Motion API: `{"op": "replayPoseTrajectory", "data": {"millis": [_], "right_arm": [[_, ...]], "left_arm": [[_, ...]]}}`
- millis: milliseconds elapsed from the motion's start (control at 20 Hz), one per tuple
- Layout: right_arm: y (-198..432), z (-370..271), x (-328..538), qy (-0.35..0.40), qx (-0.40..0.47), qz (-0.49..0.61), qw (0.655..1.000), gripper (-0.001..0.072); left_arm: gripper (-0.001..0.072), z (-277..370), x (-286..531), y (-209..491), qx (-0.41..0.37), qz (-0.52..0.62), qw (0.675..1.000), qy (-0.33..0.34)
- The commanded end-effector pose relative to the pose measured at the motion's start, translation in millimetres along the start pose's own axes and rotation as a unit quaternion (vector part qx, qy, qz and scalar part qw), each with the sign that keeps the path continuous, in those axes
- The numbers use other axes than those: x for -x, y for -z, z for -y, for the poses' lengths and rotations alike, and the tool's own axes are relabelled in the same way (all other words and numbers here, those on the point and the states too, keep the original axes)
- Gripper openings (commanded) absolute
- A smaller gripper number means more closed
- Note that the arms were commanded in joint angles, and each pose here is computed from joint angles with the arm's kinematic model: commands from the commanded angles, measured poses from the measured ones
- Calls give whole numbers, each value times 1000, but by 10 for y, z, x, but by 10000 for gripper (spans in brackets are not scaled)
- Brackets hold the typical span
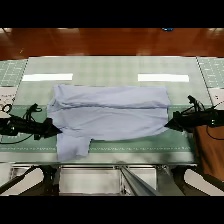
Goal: Fold the shirts.
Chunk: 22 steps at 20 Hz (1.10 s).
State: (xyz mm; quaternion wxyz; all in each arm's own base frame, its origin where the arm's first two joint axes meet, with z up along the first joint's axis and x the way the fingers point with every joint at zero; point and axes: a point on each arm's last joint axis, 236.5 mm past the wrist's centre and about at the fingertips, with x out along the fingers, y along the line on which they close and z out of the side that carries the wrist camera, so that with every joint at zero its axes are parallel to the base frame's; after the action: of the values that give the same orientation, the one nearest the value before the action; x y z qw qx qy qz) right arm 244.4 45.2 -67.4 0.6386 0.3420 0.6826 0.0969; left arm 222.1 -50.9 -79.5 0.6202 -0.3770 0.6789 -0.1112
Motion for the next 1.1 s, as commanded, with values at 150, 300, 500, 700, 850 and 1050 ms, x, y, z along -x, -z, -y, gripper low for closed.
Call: {"op": "replayPoseTrajectory", "data": {"millis": [150,300,500,700,850,1050], "right_arm": [[-603,-223,288,-8,17,94,995,24],[-811,-274,204,-36,4,93,995,24],[-1234,-348,235,-58,-2,117,991,24],[-1539,-510,121,-56,23,126,990,24],[-1795,-582,115,-57,27,137,989,24],[-1994,-615,139,-60,30,140,988,24]], "left_arm": [[20,768,460,-892,-51,119,988,86],[20,903,444,-1225,-63,116,988,85],[20,1082,350,-1713,-62,114,988,82],[20,1201,167,-2030,-70,101,989,82],[20,1163,103,-2173,-58,98,990,83],[20,1111,102,-2318,-51,117,989,78]]}}
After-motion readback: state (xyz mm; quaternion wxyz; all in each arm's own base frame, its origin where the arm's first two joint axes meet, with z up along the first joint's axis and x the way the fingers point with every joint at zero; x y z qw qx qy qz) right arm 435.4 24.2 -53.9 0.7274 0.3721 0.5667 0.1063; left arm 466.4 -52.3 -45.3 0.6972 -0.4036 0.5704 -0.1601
